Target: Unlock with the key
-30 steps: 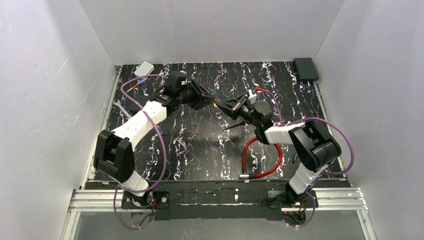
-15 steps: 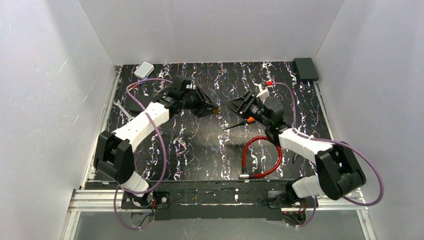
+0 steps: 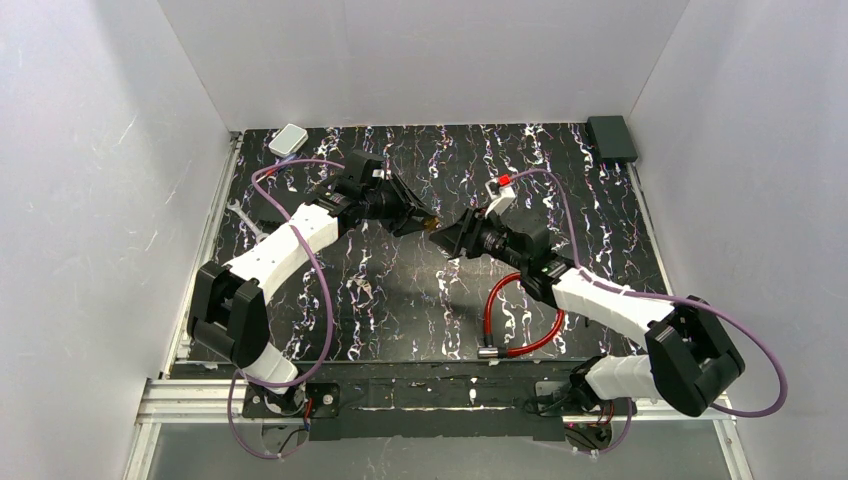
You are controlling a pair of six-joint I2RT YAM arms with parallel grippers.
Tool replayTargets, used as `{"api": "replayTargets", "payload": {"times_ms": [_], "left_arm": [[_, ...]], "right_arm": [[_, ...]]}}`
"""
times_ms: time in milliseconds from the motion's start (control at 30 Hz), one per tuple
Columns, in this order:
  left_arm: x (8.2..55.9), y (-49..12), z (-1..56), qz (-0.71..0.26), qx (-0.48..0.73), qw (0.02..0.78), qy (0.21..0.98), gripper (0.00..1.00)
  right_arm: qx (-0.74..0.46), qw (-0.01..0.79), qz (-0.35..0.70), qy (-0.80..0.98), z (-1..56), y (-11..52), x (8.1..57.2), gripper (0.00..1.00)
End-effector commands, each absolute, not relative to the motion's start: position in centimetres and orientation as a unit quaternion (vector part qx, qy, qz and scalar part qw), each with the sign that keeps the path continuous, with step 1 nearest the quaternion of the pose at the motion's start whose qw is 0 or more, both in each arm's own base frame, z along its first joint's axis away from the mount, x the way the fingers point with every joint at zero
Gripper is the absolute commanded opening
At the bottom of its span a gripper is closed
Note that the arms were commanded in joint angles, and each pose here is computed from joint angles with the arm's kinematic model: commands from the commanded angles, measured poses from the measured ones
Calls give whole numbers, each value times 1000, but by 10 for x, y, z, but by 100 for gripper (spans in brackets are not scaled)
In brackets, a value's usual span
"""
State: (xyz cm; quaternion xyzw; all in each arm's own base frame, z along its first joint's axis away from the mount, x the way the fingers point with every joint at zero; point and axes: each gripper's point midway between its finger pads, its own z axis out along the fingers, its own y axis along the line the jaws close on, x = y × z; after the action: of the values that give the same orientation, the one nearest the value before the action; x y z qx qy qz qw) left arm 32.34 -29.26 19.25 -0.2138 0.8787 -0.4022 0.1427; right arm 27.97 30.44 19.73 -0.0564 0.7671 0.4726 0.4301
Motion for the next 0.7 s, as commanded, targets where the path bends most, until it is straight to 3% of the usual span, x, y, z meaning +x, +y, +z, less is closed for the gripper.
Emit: {"api": "replayTargets", "payload": {"times_ms": [0,467,667], "left_arm": [[325,-293,219,-422,-209,159,868,0],[323,-295,225,-431,-213,149,864,0],[324,-293,224,-430,-214,150,864,0]], "right_arm": [[-83,487,464,735,223,314,290,63],[-58,526,418,738,229,335,319,51],[-50,529,402,746,223,335,325,24]]}}
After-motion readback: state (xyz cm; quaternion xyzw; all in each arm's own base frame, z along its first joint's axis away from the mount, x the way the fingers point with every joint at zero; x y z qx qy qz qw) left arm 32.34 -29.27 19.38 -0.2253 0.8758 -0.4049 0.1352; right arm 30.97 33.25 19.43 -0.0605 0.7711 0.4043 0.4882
